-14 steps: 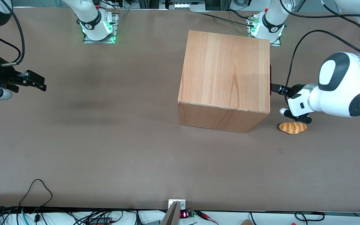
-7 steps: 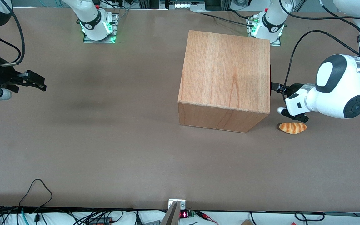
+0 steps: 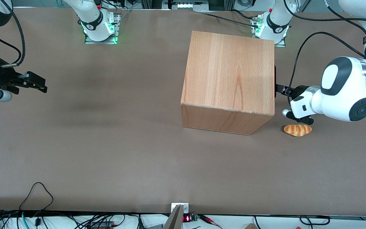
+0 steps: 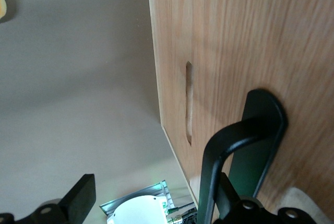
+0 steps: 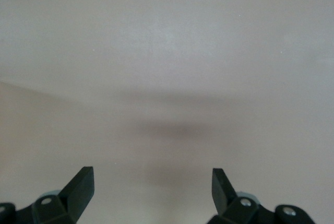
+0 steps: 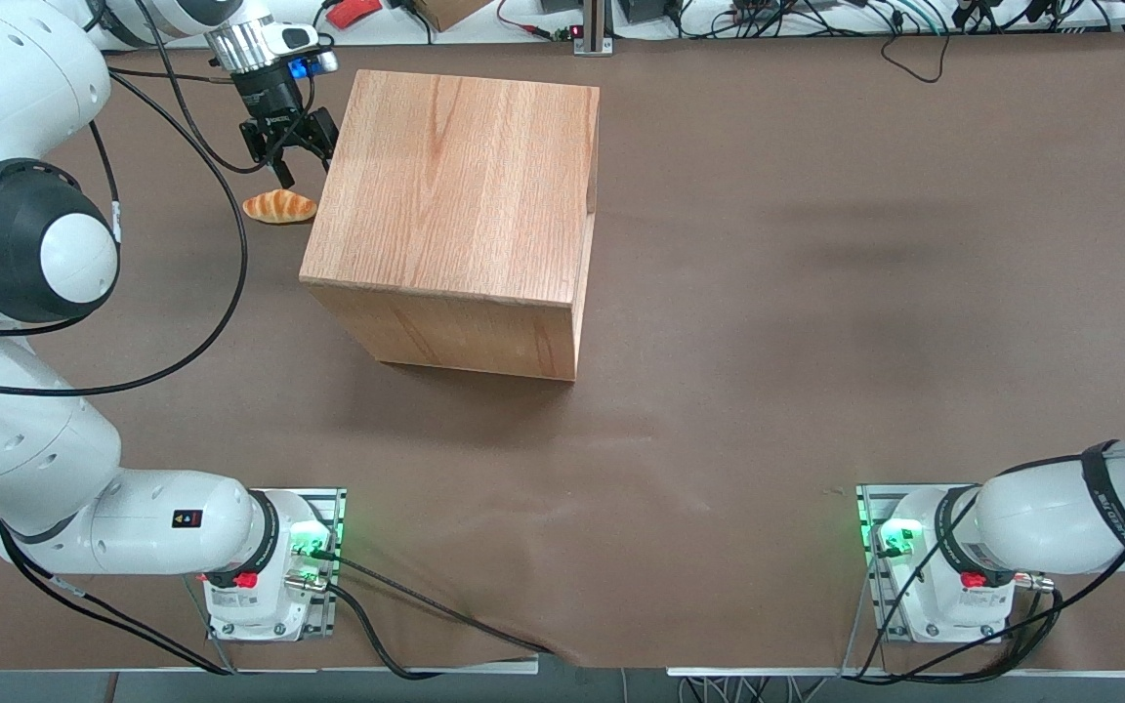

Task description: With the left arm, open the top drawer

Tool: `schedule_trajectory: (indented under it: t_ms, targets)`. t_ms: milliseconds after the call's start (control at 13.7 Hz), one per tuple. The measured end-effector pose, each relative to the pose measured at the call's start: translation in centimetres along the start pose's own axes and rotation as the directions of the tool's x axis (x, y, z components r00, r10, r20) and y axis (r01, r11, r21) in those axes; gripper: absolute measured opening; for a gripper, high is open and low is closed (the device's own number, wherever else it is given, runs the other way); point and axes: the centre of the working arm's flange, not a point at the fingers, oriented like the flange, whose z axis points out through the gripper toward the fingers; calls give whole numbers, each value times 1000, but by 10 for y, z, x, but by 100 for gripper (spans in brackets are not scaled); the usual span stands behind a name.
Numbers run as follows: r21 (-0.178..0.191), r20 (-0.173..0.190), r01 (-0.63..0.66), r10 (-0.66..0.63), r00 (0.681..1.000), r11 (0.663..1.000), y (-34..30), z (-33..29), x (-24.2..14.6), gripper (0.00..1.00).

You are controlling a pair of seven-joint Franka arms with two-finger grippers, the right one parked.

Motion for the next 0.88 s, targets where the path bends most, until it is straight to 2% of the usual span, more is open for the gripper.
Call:
schedule_trajectory:
  t_ms: [292, 585, 877]
  targets:
    - [0, -4, 18, -18, 1000, 1000, -2, 2, 3, 100]
    - [3, -23, 32, -32, 999, 999, -7, 4, 8, 100]
    - [25, -30, 48, -48, 998, 999, -19, -1, 4, 100]
